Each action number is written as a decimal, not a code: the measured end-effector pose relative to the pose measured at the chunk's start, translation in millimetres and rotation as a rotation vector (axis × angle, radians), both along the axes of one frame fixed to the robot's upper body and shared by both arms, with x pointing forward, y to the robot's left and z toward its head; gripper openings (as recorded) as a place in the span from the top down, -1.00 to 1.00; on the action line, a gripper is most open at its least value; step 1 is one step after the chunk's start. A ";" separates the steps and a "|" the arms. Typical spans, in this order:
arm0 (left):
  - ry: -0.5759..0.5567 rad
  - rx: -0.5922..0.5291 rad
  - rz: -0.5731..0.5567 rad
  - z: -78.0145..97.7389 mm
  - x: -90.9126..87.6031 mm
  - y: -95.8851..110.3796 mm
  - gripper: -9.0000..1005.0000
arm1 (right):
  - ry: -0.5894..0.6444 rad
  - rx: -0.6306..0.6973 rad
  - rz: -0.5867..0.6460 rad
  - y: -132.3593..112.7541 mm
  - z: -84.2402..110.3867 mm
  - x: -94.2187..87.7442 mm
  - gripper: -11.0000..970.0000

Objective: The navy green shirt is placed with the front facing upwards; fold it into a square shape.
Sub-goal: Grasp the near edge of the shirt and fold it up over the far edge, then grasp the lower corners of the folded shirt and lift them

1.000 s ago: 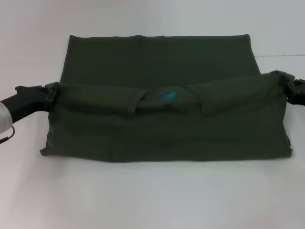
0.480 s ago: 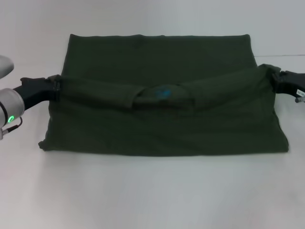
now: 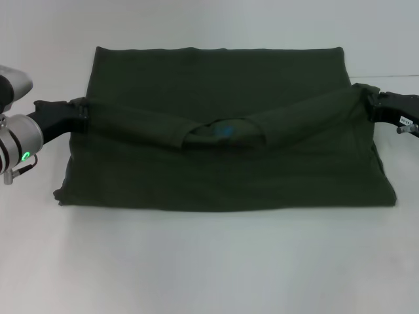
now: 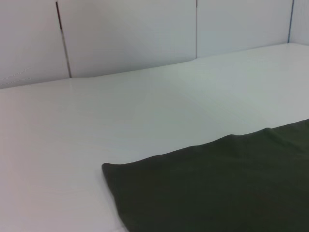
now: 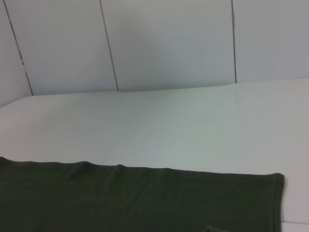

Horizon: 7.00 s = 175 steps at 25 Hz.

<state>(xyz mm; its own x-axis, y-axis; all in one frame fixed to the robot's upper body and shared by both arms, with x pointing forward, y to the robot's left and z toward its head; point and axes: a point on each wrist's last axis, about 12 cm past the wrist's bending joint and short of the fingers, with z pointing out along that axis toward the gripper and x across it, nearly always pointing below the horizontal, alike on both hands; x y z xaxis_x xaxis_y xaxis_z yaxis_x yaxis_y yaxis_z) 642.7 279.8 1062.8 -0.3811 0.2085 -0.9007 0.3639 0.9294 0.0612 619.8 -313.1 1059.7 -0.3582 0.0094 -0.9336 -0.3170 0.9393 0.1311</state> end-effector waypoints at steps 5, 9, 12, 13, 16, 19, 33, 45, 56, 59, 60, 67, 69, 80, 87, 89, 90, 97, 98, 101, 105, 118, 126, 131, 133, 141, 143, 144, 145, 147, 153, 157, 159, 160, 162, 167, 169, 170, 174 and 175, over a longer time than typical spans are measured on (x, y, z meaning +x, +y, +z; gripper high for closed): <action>0.006 0.037 0.002 -2.6 1.6 -4.0 0.91 | 0.010 0.006 -0.046 0.8 -1.4 3.4 0.77; -0.016 0.043 0.076 -6.5 1.9 -9.6 0.91 | 0.025 0.002 -0.062 3.0 -4.2 4.0 0.74; -0.059 0.044 0.101 -8.2 -0.8 -12.9 0.91 | 0.031 0.007 -0.070 5.0 -5.9 4.0 0.72; -0.075 0.045 0.103 -8.6 -1.9 -14.1 0.82 | 0.033 0.002 -0.067 5.3 -6.2 4.1 0.71; -0.093 0.050 0.102 -9.1 -3.4 -16.5 0.55 | 0.041 -0.016 -0.056 6.6 -6.9 4.5 0.68; -0.090 0.066 0.079 -10.2 -4.2 -18.3 0.28 | 0.045 -0.022 -0.051 7.3 -7.0 5.0 0.26; -0.092 0.035 0.043 -15.3 -12.0 -22.4 -0.30 | 0.039 0.000 -0.022 4.3 -10.6 -4.8 -0.55; -0.058 -0.503 -0.020 25.8 -25.2 10.5 -0.54 | -0.061 0.261 0.131 -10.8 11.7 -37.0 -0.64; 0.135 -1.059 -0.110 33.9 -80.8 29.3 -0.62 | -0.099 0.315 0.607 -15.4 41.7 -103.3 -0.75; 0.180 -1.250 -0.045 23.9 -97.0 32.7 -0.66 | -0.111 0.326 0.640 -19.4 46.2 -111.2 -0.75; 0.162 -1.317 -0.032 21.3 -103.5 33.6 -0.67 | -0.116 0.330 0.639 -20.6 46.9 -112.2 -0.75; 0.040 -1.299 -0.115 23.3 -115.6 29.1 -0.65 | -0.100 0.329 0.618 -14.0 41.3 -108.0 -0.75; -0.019 -1.122 -0.214 30.3 -112.6 25.5 -0.65 | -0.085 0.335 0.616 -11.5 40.2 -106.4 -0.75; 0.067 -0.297 -0.568 61.0 -86.1 35.5 -0.64 | 0.036 0.200 0.534 -20.9 21.7 -100.8 -0.75; 0.208 -0.110 -0.415 41.5 -65.5 47.5 -0.63 | 0.067 0.207 0.469 -15.3 8.2 -101.2 -0.74; 0.251 -0.076 -0.348 35.1 -61.9 54.9 -0.63 | 0.071 0.217 0.471 -12.3 6.3 -102.1 -0.74; 0.251 -0.076 -0.348 35.1 -61.9 54.9 -0.63 | 0.072 0.222 0.471 -11.3 5.6 -102.3 -0.74; 0.326 0.003 -0.317 27.0 -65.7 65.8 -0.62 | 0.073 0.235 0.475 -8.5 5.5 -100.6 -0.73; 0.328 0.008 -0.314 26.6 -66.0 66.7 -0.62 | 0.073 0.237 0.476 -8.0 6.0 -99.9 -0.73; 0.331 0.016 -0.313 25.4 -66.1 67.2 -0.62 | 0.075 0.242 0.478 -6.4 6.2 -98.8 -0.73; 0.342 0.030 -0.318 23.7 -65.3 65.7 -0.62 | 0.080 0.253 0.478 -4.8 5.2 -99.1 -0.73; 0.368 0.069 -0.342 14.1 -58.9 51.0 -0.60 | 0.089 0.263 0.465 -6.6 3.4 -101.7 -0.74; 0.353 0.069 -0.339 15.3 -58.2 50.0 -0.21 | 0.094 0.264 0.454 -8.8 1.5 -104.2 -0.74; 0.356 0.073 -0.349 15.2 -58.5 48.8 0.15 | 0.097 0.265 0.441 -12.3 -0.1 -107.4 -0.74; 0.358 0.075 -0.352 15.1 -58.4 48.1 0.31 | 0.095 0.263 0.429 -15.7 -0.1 -108.9 -0.75; 0.359 0.075 -0.359 13.5 -58.9 44.5 0.80 | 0.088 0.217 0.280 -53.3 -2.7 -122.1 -0.75; 0.360 0.074 -0.359 12.9 -59.2 44.0 0.86 | 0.107 0.190 0.225 -62.6 -7.0 -125.3 -0.75; 0.360 0.074 -0.358 12.6 -59.4 43.9 0.89 | 0.118 0.178 0.197 -66.6 -9.5 -126.3 -0.75; 0.360 0.073 -0.358 12.3 -59.6 43.9 0.92 | 0.126 0.169 0.174 -69.6 -11.8 -127.3 -0.75; 0.361 0.073 -0.355 11.2 -60.2 43.3 0.92 | 0.137 0.159 0.148 -71.8 -15.8 -128.8 -0.75; 0.361 0.071 -0.354 10.1 -60.7 41.7 0.92 | 0.155 0.133 0.127 -66.2 -23.6 -125.3 -0.74; 0.349 0.080 -0.350 13.6 -60.0 43.4 0.92 | 0.172 0.132 0.143 -59.0 -27.0 -120.5 -0.74; 0.345 0.081 -0.349 14.5 -60.2 44.0 0.92 | 0.185 0.125 0.148 -55.4 -29.3 -117.1 -0.74; 0.344 0.080 -0.349 14.8 -60.2 44.1 0.92 | 0.190 0.121 0.152 -53.4 -30.1 -115.2 -0.73; 0.341 0.081 -0.350 14.9 -60.1 44.0 0.92 | 0.201 0.114 0.155 -48.8 -32.5 -112.3 -0.73; 0.337 0.082 -0.358 15.0 -59.5 41.3 0.92 | 0.219 0.104 0.165 -40.0 -36.7 -107.1 -0.71; 0.336 0.083 -0.360 15.3 -59.0 40.5 0.92 | 0.224 0.107 0.167 -37.4 -37.6 -105.3 -0.69; 0.335 0.084 -0.362 15.4 -58.7 40.1 0.92 | 0.226 0.108 0.167 -36.9 -37.8 -104.9 -0.68; 0.333 0.087 -0.366 15.7 -58.3 39.5 0.92 | 0.228 0.107 0.174 -34.9 -38.0 -103.5 -0.59; 0.331 0.088 -0.367 15.7 -58.2 39.3 0.92 | 0.229 0.107 0.174 -34.7 -38.1 -103.5 -0.56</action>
